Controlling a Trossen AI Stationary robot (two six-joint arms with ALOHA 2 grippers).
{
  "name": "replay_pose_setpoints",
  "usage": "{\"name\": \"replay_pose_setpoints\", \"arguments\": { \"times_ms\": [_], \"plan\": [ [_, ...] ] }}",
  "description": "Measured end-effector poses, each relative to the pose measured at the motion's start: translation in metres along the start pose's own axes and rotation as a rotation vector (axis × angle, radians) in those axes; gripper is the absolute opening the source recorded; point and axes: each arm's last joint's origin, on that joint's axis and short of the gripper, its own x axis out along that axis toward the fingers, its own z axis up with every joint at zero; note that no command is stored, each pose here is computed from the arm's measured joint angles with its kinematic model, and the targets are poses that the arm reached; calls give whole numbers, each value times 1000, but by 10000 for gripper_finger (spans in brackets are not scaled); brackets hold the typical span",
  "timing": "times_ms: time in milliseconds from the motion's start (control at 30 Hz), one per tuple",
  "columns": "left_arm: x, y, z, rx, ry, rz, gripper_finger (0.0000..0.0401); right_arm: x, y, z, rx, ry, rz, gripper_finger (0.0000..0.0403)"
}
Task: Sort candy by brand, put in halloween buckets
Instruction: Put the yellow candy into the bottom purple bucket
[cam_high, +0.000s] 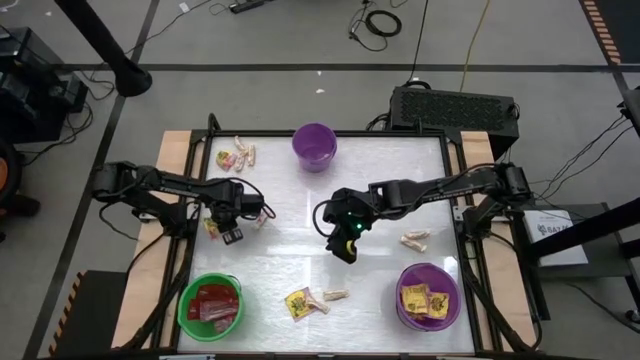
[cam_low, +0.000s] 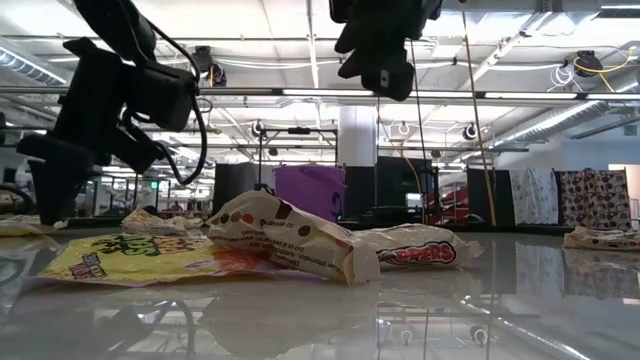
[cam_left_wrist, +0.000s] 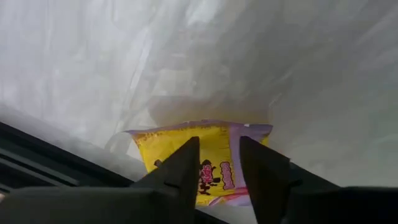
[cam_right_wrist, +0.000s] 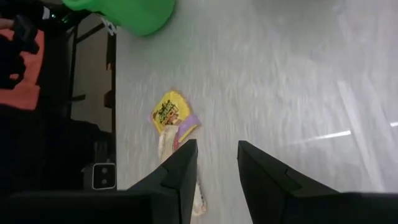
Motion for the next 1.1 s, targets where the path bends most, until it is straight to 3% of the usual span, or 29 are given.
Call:
{"name": "replay_pose_setpoints", "arguments": {
  "times_ms": [233, 433, 567, 800, 1000, 1100],
  "plan": [
    [11, 0, -2, -32, -8, -16, 182, -3, -9, 5, -19, -1, 11, 109],
    [22, -1, -7, -82, 5, -37, 185, -6, -16, 8, -16, 1, 17, 109],
    [18, -5, -4, -72, -22, -45, 150, -8, -20, 11, -21, -3, 27, 109],
    [13, -10, 5, -58, -113, -60, 17, -10, -25, 13, -14, -8, 25, 109],
    [7, -12, 12, -36, -178, -44, 4, -10, -25, 13, -13, -9, 24, 109],
    [-10, -15, 20, -19, -259, -58, 3, -10, -25, 13, -13, -9, 24, 109]
  ]
}}
